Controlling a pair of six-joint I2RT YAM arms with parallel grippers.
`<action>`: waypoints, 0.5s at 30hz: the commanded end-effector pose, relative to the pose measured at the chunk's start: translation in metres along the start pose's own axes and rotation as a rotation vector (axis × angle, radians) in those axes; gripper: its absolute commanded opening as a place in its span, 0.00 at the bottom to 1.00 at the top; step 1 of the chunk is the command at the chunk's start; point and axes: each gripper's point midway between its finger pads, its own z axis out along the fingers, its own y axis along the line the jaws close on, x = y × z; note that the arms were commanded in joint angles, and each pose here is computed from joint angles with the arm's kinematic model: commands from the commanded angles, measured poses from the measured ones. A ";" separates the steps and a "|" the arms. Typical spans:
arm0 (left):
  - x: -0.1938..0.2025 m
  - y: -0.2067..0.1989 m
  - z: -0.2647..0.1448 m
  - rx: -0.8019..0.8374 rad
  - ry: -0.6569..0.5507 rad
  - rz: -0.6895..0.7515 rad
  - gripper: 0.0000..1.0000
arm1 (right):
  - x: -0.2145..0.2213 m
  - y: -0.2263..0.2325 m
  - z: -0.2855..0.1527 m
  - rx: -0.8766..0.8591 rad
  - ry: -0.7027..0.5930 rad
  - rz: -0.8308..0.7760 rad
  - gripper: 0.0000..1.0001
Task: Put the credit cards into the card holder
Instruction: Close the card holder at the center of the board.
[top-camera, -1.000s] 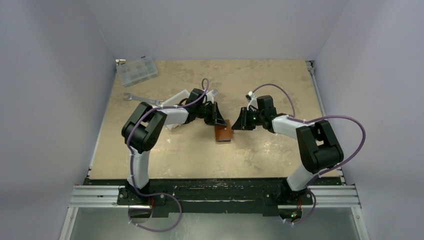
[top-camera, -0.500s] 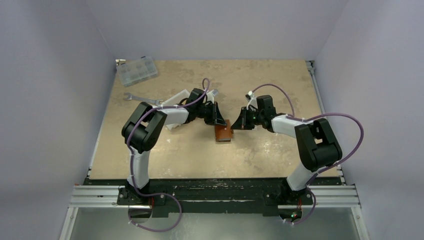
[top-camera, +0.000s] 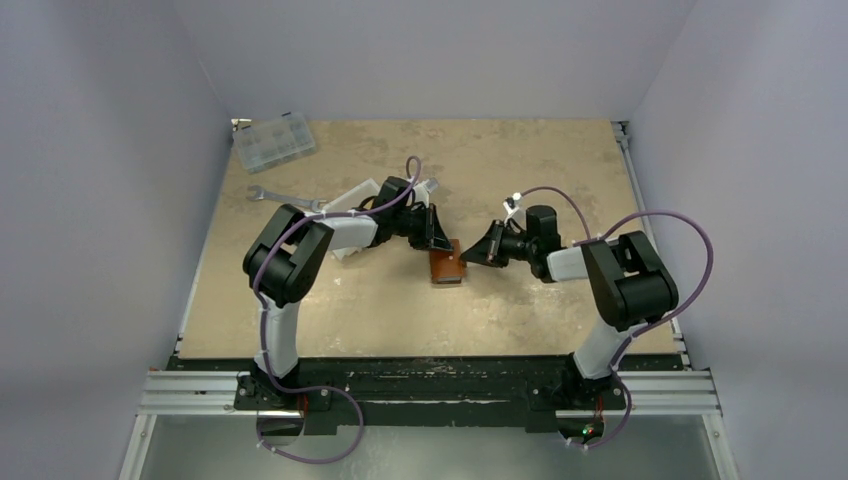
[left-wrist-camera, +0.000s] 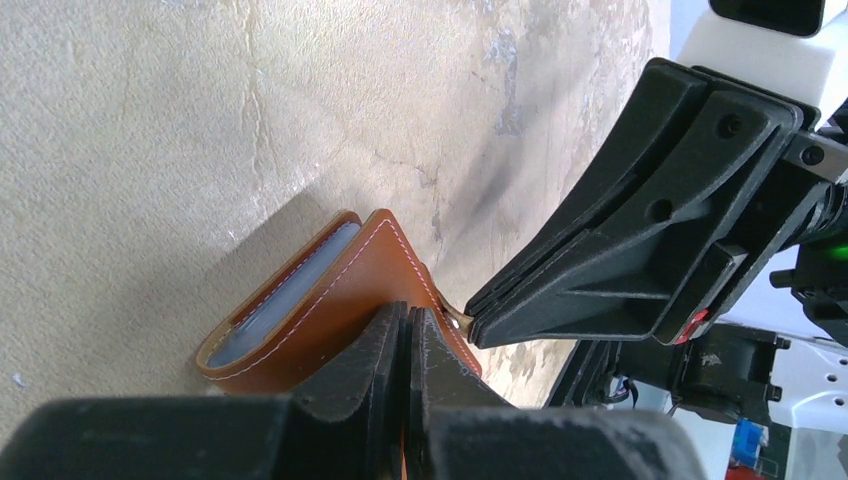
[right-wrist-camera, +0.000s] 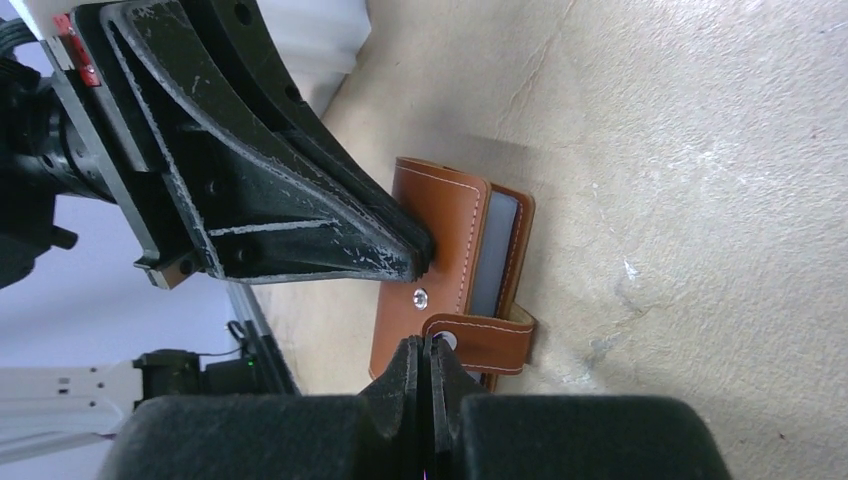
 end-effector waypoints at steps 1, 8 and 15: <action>0.027 0.047 0.000 -0.198 0.054 0.032 0.00 | -0.010 0.034 -0.002 -0.167 -0.013 -0.013 0.00; 0.037 0.055 -0.001 -0.233 0.076 0.033 0.00 | -0.016 0.049 -0.006 -0.220 -0.026 -0.016 0.00; 0.041 0.055 0.001 -0.224 0.085 0.004 0.00 | -0.012 0.044 -0.002 -0.216 0.008 0.005 0.00</action>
